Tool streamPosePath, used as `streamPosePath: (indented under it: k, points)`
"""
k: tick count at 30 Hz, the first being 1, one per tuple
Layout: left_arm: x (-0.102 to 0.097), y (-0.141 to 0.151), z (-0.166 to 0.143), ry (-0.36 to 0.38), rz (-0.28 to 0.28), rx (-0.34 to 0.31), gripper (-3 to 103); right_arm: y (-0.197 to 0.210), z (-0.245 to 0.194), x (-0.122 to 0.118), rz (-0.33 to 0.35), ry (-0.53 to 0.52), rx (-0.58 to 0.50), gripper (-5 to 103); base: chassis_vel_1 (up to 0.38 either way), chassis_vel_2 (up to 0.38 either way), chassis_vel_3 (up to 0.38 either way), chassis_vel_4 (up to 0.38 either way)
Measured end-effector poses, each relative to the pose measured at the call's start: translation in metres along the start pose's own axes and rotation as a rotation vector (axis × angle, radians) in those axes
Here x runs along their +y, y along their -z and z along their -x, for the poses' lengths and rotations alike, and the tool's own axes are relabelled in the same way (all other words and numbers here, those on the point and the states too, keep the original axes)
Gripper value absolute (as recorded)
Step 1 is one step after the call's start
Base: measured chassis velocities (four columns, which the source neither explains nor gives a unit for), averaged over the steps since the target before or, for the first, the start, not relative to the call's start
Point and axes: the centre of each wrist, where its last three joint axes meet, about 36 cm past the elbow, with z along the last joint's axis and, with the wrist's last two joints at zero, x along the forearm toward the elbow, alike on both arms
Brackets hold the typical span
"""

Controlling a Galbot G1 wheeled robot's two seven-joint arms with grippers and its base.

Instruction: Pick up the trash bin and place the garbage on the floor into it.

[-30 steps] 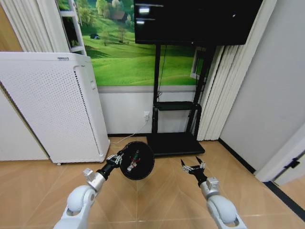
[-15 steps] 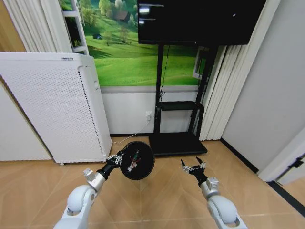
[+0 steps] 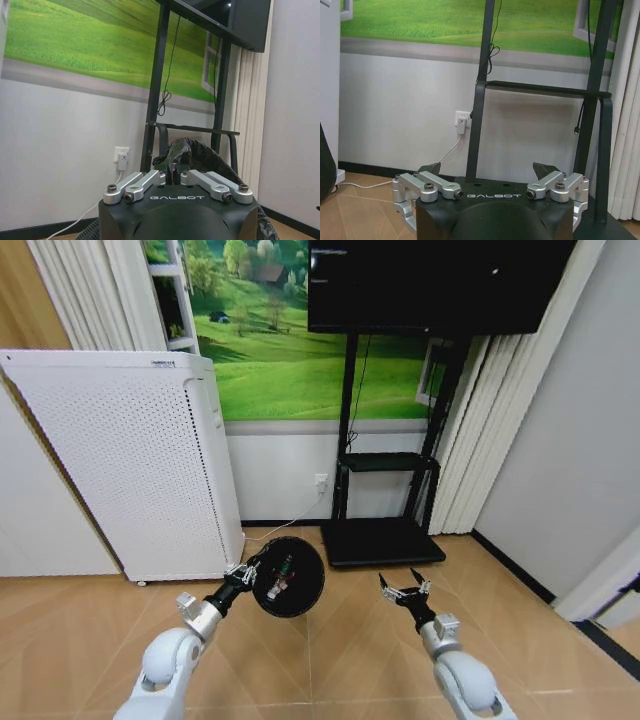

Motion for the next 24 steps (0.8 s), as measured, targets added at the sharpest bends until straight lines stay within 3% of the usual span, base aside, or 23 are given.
streamPosePath:
  k: [11,24]
  points:
    - [0.0007,0.0008,0.0017,0.000,0.003,-0.002,7,0.0010,-0.0013,-0.0001,0.001,0.007,-0.001,100,0.065,-0.044,-0.059,0.048]
    - [-0.0015,-0.0018,0.0011,0.009,-0.002,0.002,7,-0.0011,-0.0032,0.0006,0.004,0.007,-0.003,100,0.197,-0.206,-0.213,0.205]
